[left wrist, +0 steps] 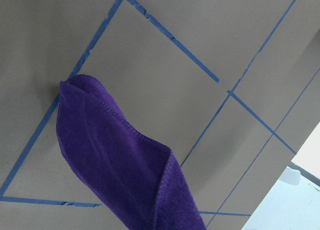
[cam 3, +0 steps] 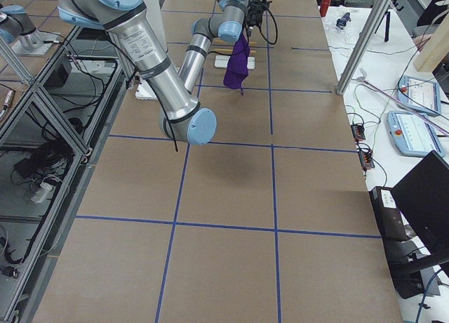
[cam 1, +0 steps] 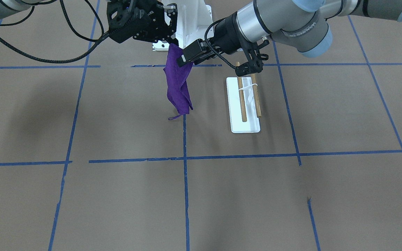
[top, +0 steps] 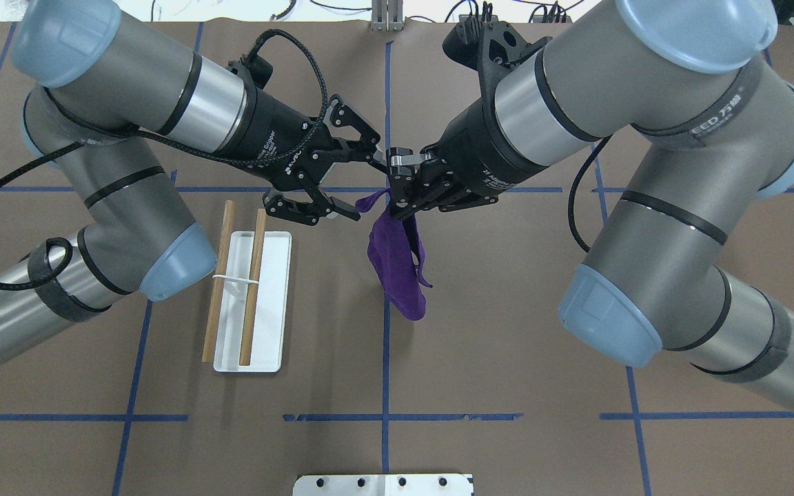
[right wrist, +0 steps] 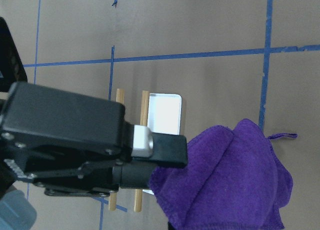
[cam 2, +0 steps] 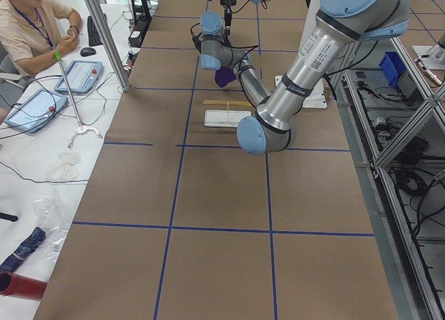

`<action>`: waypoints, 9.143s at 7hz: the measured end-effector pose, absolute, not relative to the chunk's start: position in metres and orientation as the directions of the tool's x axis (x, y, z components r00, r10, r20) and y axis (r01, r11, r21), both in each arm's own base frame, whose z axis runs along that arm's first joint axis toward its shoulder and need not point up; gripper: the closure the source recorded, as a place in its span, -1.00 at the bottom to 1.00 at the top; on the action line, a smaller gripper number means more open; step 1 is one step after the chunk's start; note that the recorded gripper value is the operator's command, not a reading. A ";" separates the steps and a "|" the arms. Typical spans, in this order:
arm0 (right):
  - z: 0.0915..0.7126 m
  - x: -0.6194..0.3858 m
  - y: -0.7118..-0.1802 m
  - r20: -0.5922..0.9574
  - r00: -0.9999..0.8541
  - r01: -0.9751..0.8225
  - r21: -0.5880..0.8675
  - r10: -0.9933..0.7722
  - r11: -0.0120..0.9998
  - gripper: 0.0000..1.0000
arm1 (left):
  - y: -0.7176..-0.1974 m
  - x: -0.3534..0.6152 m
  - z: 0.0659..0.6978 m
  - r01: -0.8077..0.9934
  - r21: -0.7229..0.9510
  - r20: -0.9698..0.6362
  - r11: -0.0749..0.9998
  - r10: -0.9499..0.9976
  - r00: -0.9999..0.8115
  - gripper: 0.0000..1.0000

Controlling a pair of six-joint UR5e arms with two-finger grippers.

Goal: Hang towel on rack

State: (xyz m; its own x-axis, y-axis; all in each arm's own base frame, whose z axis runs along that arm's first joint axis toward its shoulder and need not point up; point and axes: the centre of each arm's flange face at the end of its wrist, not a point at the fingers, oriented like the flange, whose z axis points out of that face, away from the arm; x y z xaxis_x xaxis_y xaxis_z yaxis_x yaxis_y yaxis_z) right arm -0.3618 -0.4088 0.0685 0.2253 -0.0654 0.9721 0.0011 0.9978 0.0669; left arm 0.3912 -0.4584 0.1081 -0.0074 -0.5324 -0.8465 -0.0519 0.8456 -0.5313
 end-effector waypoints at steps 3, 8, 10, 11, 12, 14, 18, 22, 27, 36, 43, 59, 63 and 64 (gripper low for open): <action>0.068 -0.360 -0.408 0.972 0.224 0.000 0.067 -0.066 0.998 1.00 | -0.456 0.389 0.108 -0.057 -0.527 -0.849 0.848 -0.528 -0.018 1.00; 0.073 -0.356 -0.409 0.971 0.229 -0.028 0.072 -0.064 0.997 -1.00 | -0.453 0.386 0.105 -0.063 -0.521 -0.852 0.851 -0.523 -0.024 1.00; 0.085 -0.341 -0.400 0.971 0.229 -0.041 0.081 -0.069 0.996 -1.00 | -0.445 0.379 0.136 -0.080 -0.484 -0.871 0.871 -0.488 -0.047 1.00; 0.094 -0.333 -0.396 0.970 0.233 -0.046 0.079 -0.066 0.996 -1.00 | -0.436 0.369 0.160 -0.089 -0.467 -0.879 0.880 -0.473 -0.060 1.00; 0.104 -0.327 -0.394 0.969 0.241 -0.050 0.072 -0.058 0.996 -1.00 | -0.422 0.352 0.184 -0.104 -0.448 -0.888 0.888 -0.455 -0.060 1.00; 0.123 -0.323 -0.396 0.963 0.267 -0.061 0.054 -0.036 0.997 -1.00 | -0.415 0.294 0.221 -0.109 -0.398 -0.914 0.911 -0.404 -0.046 1.00; 0.169 -0.308 -0.413 0.942 0.336 -0.113 0.022 0.017 0.993 -1.00 | -0.419 0.189 0.339 -0.077 -0.288 -0.958 0.955 -0.288 0.007 1.00; 0.224 -0.277 -0.432 0.910 0.413 -0.149 0.031 0.034 0.988 -1.00 | -0.431 0.189 0.379 -0.062 -0.324 -0.946 0.944 -0.322 0.039 1.00; 0.269 -0.267 -0.448 0.866 0.498 -0.183 0.060 0.040 0.981 -1.00 | -0.428 0.183 0.442 0.000 -0.332 -0.941 0.943 -0.331 0.077 -1.00; 0.499 -0.060 -0.518 0.708 0.701 -0.053 0.166 -0.081 0.985 -1.00 | -0.501 0.023 0.612 0.183 0.444 -0.718 0.877 0.226 0.659 -1.00; 0.588 0.079 -0.508 0.671 0.726 0.047 0.166 -0.147 0.985 -1.00 | -0.469 -0.007 0.552 -0.046 0.205 -0.721 0.978 0.183 0.668 -1.00; 0.570 0.028 -0.488 0.680 0.694 0.172 0.166 -0.239 0.971 -1.00 | -0.428 -0.037 0.615 -0.024 0.124 -0.773 0.992 0.112 0.625 -1.00; 0.563 0.015 -0.477 0.671 0.708 0.225 0.084 -0.222 0.971 -1.00 | -0.423 -0.040 0.609 -0.021 0.031 -0.766 0.999 0.038 0.642 -1.00; 0.566 0.016 -0.474 0.658 0.716 0.241 0.081 -0.233 0.967 -1.00 | -0.421 -0.044 0.603 -0.029 0.056 -0.732 0.998 0.060 0.679 -1.00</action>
State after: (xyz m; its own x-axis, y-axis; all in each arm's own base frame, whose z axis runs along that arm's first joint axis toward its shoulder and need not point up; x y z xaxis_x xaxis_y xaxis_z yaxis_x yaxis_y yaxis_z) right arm 0.0157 -0.4744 0.5659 0.7158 -0.2333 0.6582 0.2409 0.9672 0.0809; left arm -0.0438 -0.4211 0.6035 0.6786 0.0601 -0.7320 -0.0285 0.9980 0.0556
